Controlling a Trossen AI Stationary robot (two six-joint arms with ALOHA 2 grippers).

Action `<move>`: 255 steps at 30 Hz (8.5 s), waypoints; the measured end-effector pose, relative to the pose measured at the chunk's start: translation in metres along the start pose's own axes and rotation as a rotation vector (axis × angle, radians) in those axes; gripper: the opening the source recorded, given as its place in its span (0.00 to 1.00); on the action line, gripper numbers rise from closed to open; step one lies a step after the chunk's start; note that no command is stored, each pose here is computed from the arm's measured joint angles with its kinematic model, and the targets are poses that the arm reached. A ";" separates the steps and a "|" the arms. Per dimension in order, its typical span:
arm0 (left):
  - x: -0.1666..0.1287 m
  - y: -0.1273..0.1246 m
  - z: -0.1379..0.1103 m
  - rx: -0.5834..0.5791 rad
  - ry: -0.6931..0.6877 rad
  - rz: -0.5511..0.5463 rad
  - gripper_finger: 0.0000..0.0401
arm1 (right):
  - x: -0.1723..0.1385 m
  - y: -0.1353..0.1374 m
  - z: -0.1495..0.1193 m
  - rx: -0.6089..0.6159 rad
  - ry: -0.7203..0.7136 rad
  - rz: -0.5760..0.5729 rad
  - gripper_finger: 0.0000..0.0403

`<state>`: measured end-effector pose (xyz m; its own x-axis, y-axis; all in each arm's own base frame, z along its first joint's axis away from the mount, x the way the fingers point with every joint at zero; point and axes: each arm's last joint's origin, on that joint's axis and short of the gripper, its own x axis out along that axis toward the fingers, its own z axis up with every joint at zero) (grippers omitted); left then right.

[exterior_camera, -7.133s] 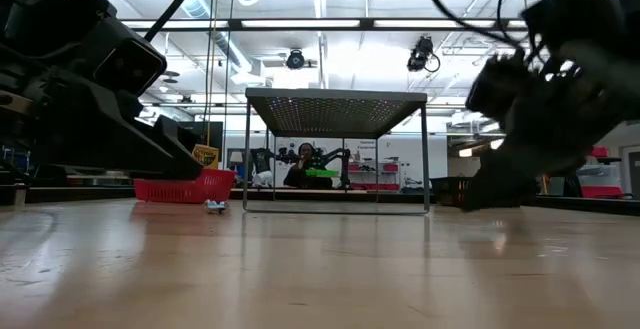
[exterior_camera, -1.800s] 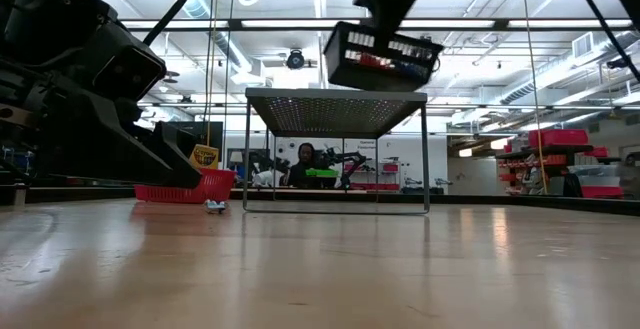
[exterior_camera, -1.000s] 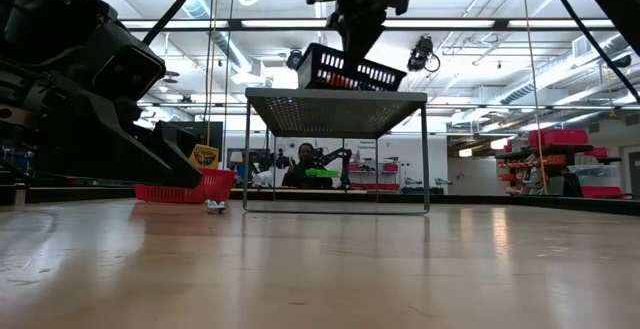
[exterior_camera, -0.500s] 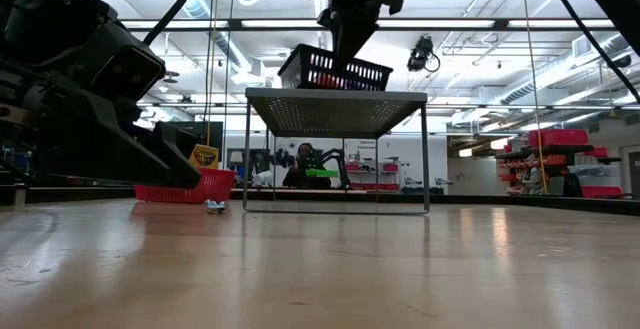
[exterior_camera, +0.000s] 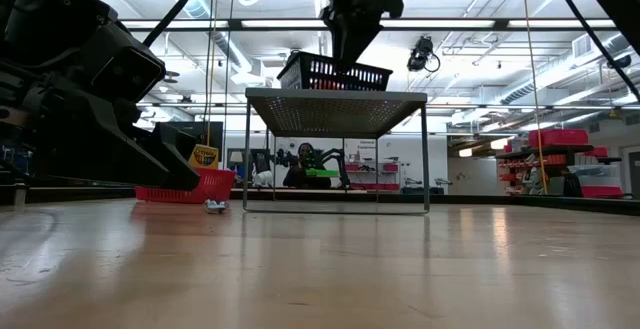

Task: Pick & Place Office Desk Supplies
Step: Put the black basket on the shelf, then move the red basket to the center of the table

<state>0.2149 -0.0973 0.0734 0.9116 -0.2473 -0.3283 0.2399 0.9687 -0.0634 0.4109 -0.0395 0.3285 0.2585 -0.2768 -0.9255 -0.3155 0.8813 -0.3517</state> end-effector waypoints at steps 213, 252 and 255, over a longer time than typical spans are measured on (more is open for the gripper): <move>-0.043 0.151 0.065 0.191 1.197 0.644 0.01 | 0.077 0.290 -0.120 0.207 -1.294 0.200 0.01; -0.052 0.156 0.090 0.233 1.081 0.767 0.65 | 0.076 0.291 -0.119 0.212 -1.312 0.241 0.01; -0.054 0.161 0.089 0.205 1.083 0.740 0.64 | 0.076 0.291 -0.119 0.212 -1.312 0.241 0.01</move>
<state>0.2339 0.0702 0.1650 0.1460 0.5679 -0.8101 -0.0617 0.8225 0.5654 0.2300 0.1501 0.1396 0.9295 0.3544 -0.1026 -0.3616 0.9303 -0.0622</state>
